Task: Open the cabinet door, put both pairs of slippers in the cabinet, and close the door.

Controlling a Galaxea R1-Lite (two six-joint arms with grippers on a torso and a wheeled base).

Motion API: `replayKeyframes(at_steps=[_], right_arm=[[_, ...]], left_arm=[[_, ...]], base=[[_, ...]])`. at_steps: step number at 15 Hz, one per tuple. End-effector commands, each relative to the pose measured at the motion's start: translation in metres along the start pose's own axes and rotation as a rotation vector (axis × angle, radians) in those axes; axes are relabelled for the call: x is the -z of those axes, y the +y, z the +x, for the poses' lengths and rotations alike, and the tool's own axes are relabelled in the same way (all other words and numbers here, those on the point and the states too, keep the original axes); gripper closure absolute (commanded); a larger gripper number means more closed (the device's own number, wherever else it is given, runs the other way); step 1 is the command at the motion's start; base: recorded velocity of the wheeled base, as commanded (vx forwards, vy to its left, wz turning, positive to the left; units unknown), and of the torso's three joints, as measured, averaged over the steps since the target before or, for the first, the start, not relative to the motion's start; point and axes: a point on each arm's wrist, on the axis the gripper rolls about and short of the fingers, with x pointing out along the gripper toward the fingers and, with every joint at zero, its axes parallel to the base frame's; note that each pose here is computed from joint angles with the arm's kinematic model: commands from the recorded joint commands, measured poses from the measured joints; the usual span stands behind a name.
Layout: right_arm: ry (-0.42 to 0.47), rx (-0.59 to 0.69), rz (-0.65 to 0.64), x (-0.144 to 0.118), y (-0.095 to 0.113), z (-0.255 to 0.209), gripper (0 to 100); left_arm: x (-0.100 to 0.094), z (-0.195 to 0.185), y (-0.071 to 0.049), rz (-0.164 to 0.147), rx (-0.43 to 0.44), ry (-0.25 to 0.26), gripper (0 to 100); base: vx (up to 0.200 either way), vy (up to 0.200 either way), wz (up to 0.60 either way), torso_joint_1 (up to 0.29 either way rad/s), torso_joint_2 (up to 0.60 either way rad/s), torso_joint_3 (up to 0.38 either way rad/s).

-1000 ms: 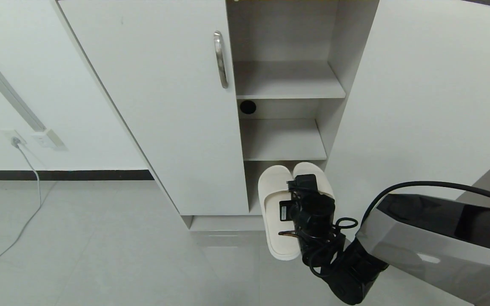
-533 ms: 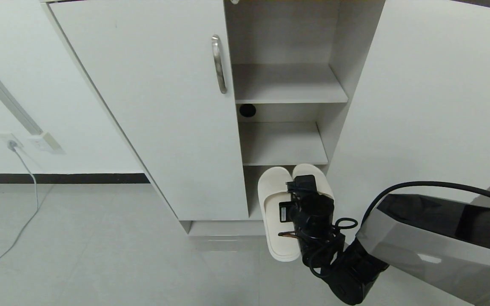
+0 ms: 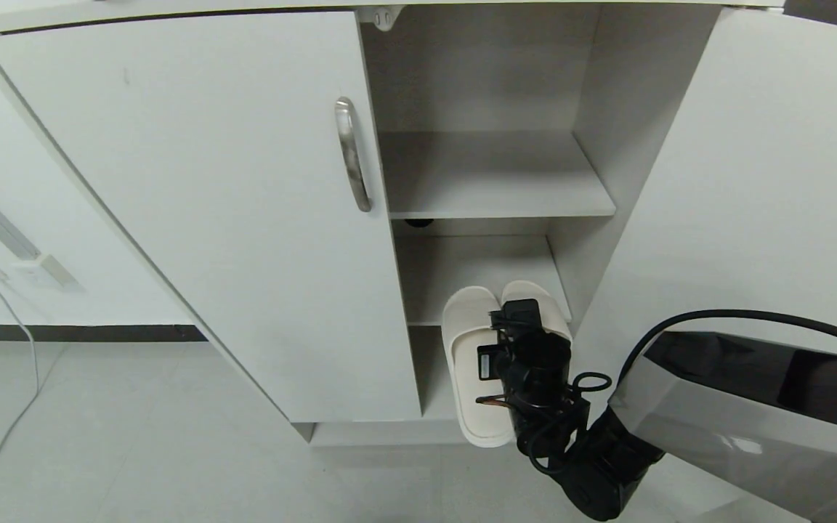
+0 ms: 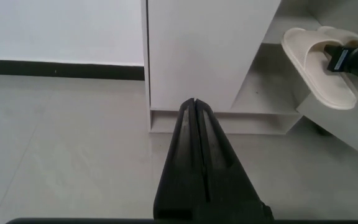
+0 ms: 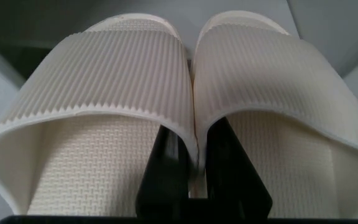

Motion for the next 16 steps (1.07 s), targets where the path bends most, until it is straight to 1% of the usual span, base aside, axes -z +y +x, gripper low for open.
replayKeyframes(at_steps=[1,2,5,6,9,13,16], right_arm=[[0.004,-0.003,-0.004,0.001,-0.001,-0.001,100],[0.004,-0.003,-0.002,0.001,0.000,0.000,100],[0.008,0.017,-0.004,-0.001,-0.005,0.008,100],[0.029,0.016,-0.015,0.000,-0.002,0.013,100],[0.032,0.032,0.014,-0.014,0.006,0.042,100],[0.044,0.038,0.011,-0.017,0.015,0.075,100],[0.042,0.047,0.015,-0.019,0.013,0.095,100]], left_arm=[[0.000,0.000,0.000,0.001,-0.002,0.002,100],[0.000,0.000,0.000,-0.001,-0.002,0.002,100],[0.000,0.000,0.000,-0.001,-0.002,0.002,100],[0.000,0.000,0.000,-0.002,-0.002,0.002,100],[0.000,0.000,0.000,-0.004,-0.004,0.000,100],[0.000,0.000,0.000,-0.004,-0.004,0.000,100],[0.000,0.000,0.000,-0.002,-0.004,0.000,100]], base=[[0.200,0.000,0.00,0.007,0.00,-0.002],[0.200,0.000,0.00,0.002,0.00,0.007],[0.000,0.000,0.00,0.000,0.00,0.000],[0.000,0.000,0.00,0.000,0.00,0.000],[0.000,0.000,0.00,0.000,0.00,0.000],[0.000,0.000,0.00,0.000,0.00,0.000],[0.000,0.000,0.00,0.000,0.00,0.000]])
